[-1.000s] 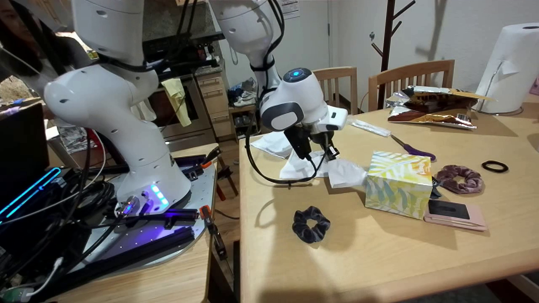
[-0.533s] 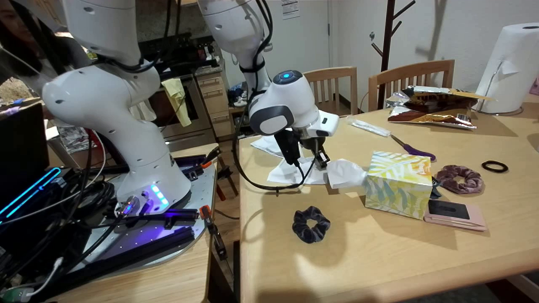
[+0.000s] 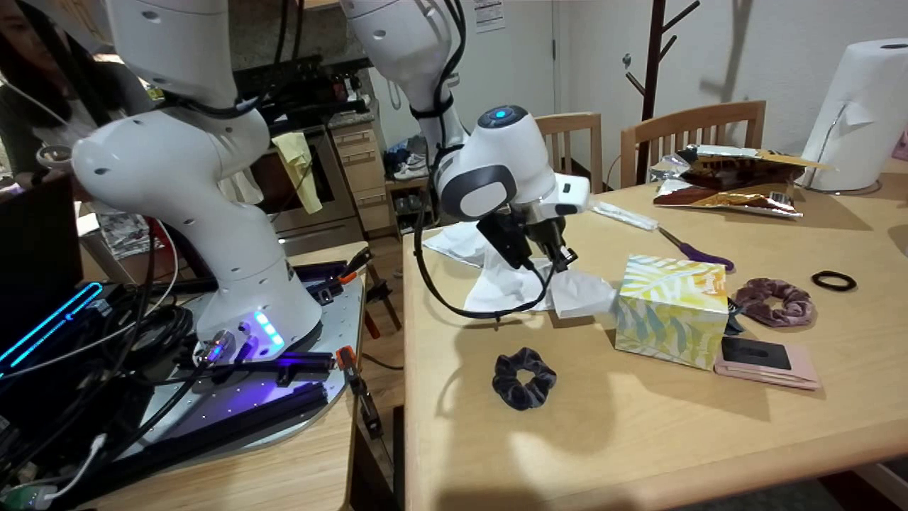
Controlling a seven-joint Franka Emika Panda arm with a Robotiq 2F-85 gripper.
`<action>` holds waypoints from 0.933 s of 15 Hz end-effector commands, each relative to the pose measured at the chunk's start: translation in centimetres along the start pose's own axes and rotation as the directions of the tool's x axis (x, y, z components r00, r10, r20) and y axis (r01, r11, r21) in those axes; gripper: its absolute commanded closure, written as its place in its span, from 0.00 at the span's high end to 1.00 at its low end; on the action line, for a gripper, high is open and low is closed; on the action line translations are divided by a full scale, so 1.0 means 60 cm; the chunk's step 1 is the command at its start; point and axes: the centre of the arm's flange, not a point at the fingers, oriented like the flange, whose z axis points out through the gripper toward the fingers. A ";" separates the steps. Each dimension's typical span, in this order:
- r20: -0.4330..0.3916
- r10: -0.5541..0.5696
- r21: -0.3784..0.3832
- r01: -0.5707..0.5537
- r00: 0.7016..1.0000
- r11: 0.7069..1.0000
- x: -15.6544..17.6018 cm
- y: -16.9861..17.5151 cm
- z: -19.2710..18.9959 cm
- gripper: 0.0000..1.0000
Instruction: Remove a tissue from the box and put it on the table
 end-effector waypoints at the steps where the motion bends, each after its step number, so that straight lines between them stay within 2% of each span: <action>1: -0.056 -0.186 -0.016 0.186 0.981 0.982 0.116 -0.013 -0.010 0.00; 5: -0.086 -0.318 -0.030 0.316 0.944 0.948 0.205 -0.047 -0.026 0.01; 6: -0.085 -0.333 -0.030 0.332 0.939 0.943 0.216 -0.051 -0.027 0.23; 10: -0.087 -0.364 -0.011 0.364 0.927 0.931 0.232 -0.060 -0.017 0.45; 14: -0.071 -0.351 -0.015 0.351 0.934 0.936 0.224 -0.059 -0.013 0.71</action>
